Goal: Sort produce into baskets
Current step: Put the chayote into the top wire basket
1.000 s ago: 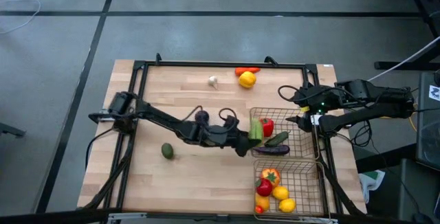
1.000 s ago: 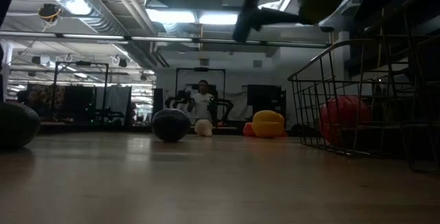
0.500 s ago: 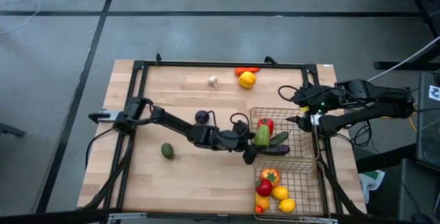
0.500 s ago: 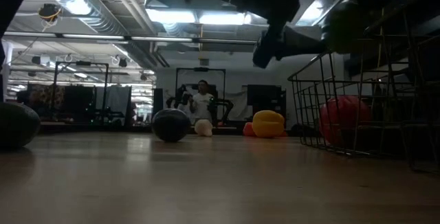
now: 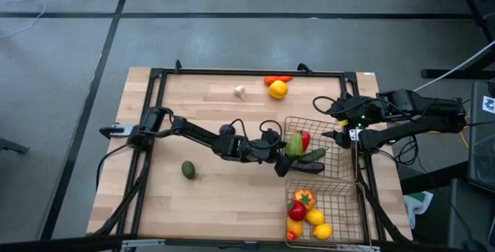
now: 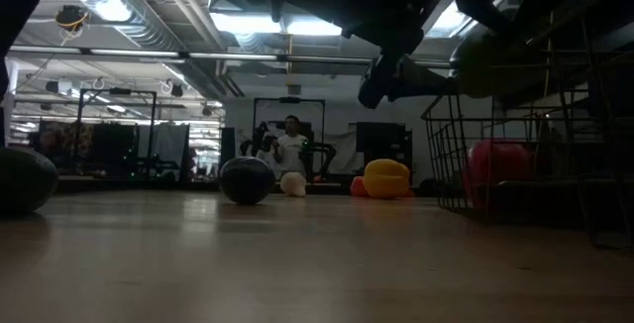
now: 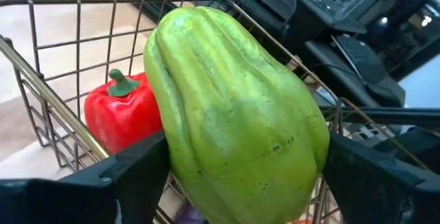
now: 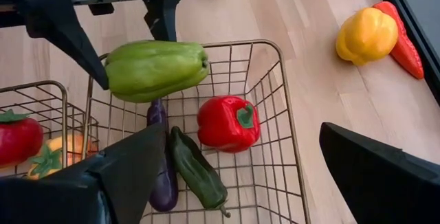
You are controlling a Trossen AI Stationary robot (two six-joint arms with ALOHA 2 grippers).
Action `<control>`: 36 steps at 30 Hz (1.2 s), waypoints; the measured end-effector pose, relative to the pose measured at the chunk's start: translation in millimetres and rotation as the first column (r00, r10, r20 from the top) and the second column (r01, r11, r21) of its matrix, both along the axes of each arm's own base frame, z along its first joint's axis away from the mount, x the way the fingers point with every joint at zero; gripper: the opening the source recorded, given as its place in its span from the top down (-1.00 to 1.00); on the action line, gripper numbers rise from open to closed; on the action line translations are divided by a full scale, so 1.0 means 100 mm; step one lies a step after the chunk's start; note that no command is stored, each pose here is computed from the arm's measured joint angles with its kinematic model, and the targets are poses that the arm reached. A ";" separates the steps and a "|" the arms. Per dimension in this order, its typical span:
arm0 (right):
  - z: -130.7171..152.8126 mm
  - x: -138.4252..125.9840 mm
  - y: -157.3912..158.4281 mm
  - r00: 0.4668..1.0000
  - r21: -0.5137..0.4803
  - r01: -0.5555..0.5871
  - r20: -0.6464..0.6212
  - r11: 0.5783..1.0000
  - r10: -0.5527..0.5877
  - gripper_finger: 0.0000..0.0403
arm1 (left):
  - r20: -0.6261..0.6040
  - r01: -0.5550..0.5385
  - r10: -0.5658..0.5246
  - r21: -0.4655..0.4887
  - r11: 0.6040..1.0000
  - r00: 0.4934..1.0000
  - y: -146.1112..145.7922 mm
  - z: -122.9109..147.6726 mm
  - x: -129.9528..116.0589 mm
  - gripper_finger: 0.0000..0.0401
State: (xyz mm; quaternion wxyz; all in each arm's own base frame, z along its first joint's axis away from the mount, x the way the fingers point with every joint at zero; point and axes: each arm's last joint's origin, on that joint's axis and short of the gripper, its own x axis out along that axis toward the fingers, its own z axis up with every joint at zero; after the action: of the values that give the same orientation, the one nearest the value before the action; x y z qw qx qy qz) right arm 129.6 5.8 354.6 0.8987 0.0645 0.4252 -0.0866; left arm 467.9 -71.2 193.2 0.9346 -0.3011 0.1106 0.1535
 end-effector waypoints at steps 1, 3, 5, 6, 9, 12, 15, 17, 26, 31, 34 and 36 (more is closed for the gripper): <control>0.00 0.00 0.00 1.000 0.000 0.000 0.000 1.000 0.000 -0.90 | -0.002 0.003 -0.002 0.007 1.000 1.000 0.00 0.00 0.00 -0.71; 0.00 0.00 0.00 1.000 0.000 0.000 0.000 1.000 0.000 -0.90 | -0.001 0.001 -0.001 0.003 1.000 1.000 0.00 0.00 0.00 -0.72; 0.00 0.00 0.00 1.000 0.000 0.000 0.000 1.000 0.000 -0.90 | 0.005 -0.006 0.006 -0.022 1.000 1.000 0.00 0.00 0.00 -0.72; 0.00 0.00 0.00 1.000 0.000 0.000 0.000 1.000 0.000 -0.90 | 0.009 -0.011 0.011 -0.036 0.999 1.000 0.00 0.00 0.00 -0.73; 0.00 0.00 0.00 1.000 0.000 0.000 0.000 1.000 0.000 -0.90 | 0.013 -0.016 0.017 -0.055 0.998 1.000 0.00 0.00 0.00 -0.73; 0.00 0.00 0.00 1.000 0.000 0.000 0.000 1.000 0.000 -0.90 | 0.014 -0.016 0.017 -0.056 0.998 1.000 0.00 0.00 0.00 -0.73; 0.00 0.00 0.00 1.000 0.000 0.000 0.000 1.000 0.000 -0.90 | 0.014 -0.016 0.017 -0.056 0.998 1.000 0.00 0.00 0.00 -0.73; 0.00 0.00 0.00 1.000 0.000 0.000 -0.001 1.000 0.000 -0.90 | 0.014 -0.016 0.017 -0.056 0.998 1.000 0.00 0.00 0.00 -0.73; 0.00 0.00 0.00 1.000 0.007 -0.006 -0.001 1.000 0.006 -0.90 | 0.013 -0.016 0.017 -0.057 0.998 1.000 0.00 0.00 0.00 -0.73; 0.00 0.00 0.00 1.000 0.007 -0.006 -0.001 1.000 0.006 -0.90 | 0.013 -0.017 0.018 -0.058 0.998 1.000 0.00 0.00 0.00 -0.73; 0.00 0.00 0.00 1.000 0.007 -0.006 -0.001 1.000 0.006 -0.90 | 0.013 -0.017 0.018 -0.058 0.998 1.000 0.00 0.00 0.00 -0.73; 0.00 0.00 0.00 1.000 0.007 -0.006 -0.001 1.000 0.006 -0.90 | 0.013 -0.016 0.017 -0.058 0.998 1.000 0.00 0.00 0.00 -0.73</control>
State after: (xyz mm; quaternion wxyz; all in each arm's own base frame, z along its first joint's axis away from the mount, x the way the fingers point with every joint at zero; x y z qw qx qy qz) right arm 129.6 6.1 354.5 0.8985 0.0664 0.4261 -0.0826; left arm 467.8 -71.6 193.0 0.9249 -0.3301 0.1061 0.1560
